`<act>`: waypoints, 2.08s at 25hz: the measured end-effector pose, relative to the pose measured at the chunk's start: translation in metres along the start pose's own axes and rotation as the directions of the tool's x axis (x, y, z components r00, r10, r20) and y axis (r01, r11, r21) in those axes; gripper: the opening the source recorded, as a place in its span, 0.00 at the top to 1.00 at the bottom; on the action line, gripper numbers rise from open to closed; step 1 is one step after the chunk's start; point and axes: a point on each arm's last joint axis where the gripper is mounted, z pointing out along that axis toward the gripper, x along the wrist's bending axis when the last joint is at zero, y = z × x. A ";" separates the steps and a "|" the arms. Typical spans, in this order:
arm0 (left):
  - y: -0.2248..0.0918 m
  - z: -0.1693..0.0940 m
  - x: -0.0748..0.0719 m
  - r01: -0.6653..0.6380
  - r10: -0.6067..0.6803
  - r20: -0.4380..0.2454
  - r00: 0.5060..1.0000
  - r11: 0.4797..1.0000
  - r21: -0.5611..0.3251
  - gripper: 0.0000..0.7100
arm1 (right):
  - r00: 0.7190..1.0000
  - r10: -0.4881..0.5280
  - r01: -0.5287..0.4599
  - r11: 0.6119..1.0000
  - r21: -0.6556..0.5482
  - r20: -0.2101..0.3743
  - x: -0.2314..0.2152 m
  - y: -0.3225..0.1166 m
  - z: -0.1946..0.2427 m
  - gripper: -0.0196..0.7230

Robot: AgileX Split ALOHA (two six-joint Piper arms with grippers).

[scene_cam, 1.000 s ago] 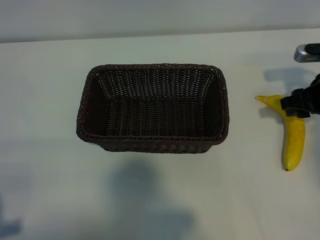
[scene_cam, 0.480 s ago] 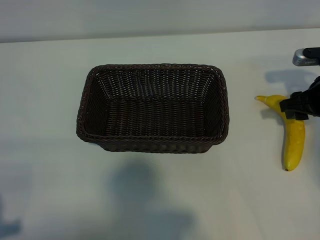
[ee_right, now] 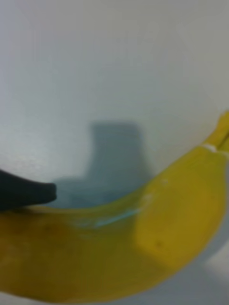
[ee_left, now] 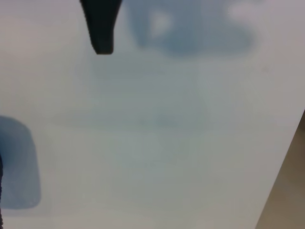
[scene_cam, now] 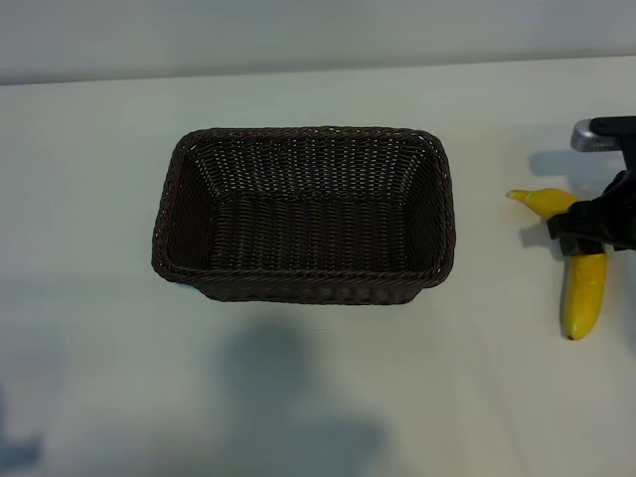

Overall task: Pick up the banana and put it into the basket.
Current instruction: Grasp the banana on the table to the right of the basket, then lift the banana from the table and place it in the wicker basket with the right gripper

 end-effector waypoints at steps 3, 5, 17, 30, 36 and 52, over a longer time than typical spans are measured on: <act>0.000 0.000 0.000 0.000 0.000 0.000 1.000 1.000 0.000 0.24 | 1.000 0.002 -0.002 1.000 0.014 0.000 -0.001 -0.001 0.006 0.19; 0.000 0.000 0.000 0.000 0.000 0.000 1.000 1.000 0.000 0.24 | 1.000 0.002 -0.002 1.000 0.019 0.001 -0.001 -0.002 0.007 0.20; 0.000 0.000 0.000 0.000 0.000 0.000 1.000 1.000 0.000 0.24 | 1.000 0.003 -0.003 1.000 0.023 0.000 -0.001 -0.002 0.008 0.39; 0.000 0.000 0.000 0.000 0.000 0.000 1.000 1.000 0.000 0.24 | 1.000 -0.007 0.008 0.999 0.040 -0.026 0.001 0.015 -0.002 0.39; 0.000 0.000 0.000 0.000 0.000 0.000 1.000 1.000 0.000 0.24 | 0.999 -0.008 0.009 1.000 0.027 -0.034 0.003 0.022 -0.013 0.39; 0.000 0.000 0.000 0.000 0.000 0.000 1.000 1.000 0.000 0.24 | 0.999 -0.016 0.011 0.987 -0.162 -0.034 0.012 0.033 -0.078 0.39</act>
